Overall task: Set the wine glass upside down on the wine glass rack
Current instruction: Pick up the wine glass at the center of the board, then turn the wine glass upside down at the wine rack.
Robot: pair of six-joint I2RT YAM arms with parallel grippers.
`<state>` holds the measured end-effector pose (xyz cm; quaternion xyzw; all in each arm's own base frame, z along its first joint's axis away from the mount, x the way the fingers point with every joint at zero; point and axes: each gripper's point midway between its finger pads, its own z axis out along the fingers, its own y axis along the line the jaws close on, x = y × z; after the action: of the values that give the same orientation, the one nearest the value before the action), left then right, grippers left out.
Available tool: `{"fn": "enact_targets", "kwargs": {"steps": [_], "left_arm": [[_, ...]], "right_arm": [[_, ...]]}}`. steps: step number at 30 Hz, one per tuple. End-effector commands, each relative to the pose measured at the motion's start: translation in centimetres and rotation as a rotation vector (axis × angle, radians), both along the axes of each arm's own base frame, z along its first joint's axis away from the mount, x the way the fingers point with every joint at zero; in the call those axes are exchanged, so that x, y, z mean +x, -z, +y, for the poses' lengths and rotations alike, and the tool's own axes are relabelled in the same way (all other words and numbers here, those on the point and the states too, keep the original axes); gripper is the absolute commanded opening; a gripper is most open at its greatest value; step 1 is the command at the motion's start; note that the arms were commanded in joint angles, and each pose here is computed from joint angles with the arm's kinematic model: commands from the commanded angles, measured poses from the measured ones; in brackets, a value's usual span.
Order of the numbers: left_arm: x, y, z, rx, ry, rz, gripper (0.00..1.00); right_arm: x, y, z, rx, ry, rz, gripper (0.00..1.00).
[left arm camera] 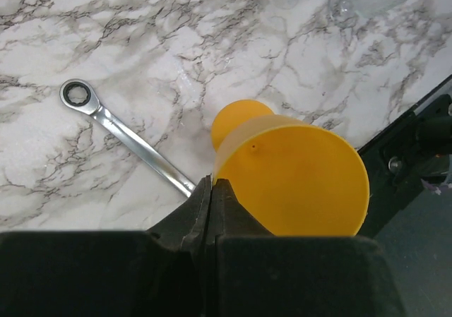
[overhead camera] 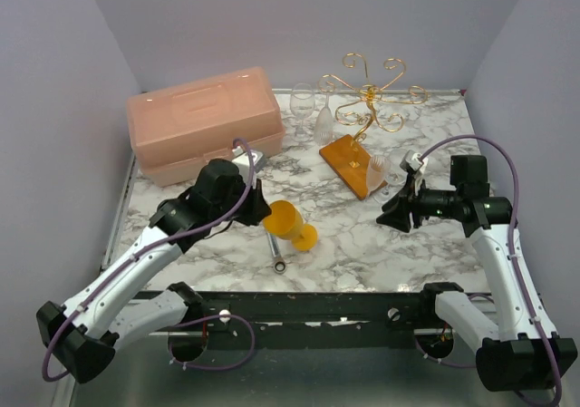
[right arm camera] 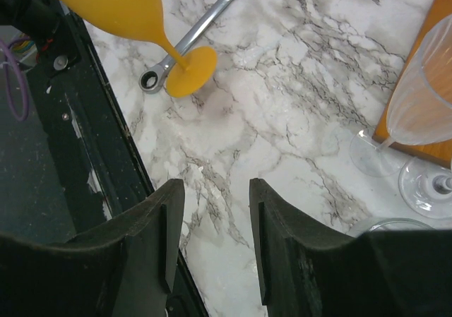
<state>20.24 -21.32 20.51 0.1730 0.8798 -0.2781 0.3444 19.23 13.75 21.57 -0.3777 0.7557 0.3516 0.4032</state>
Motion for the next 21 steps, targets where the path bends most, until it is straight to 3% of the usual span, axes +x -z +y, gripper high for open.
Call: {"fn": "enact_targets", "kwargs": {"steps": [1,11,21], "left_arm": [[-1.1,-2.1,-1.0,-0.164,0.043,-0.093,0.00],[-3.3,-4.8,-1.7,-0.444,0.089,-0.220,0.00],[-4.2,-6.1,-2.3,-0.533,0.146,-0.276,0.00]], "right_arm": [[-0.5,-0.5,0.3,0.017,-0.048,0.019,0.49],[-0.6,-1.2,0.6,0.033,-0.068,0.026,0.52],[-0.7,-2.5,1.0,0.074,-0.079,0.024,0.56]]}}
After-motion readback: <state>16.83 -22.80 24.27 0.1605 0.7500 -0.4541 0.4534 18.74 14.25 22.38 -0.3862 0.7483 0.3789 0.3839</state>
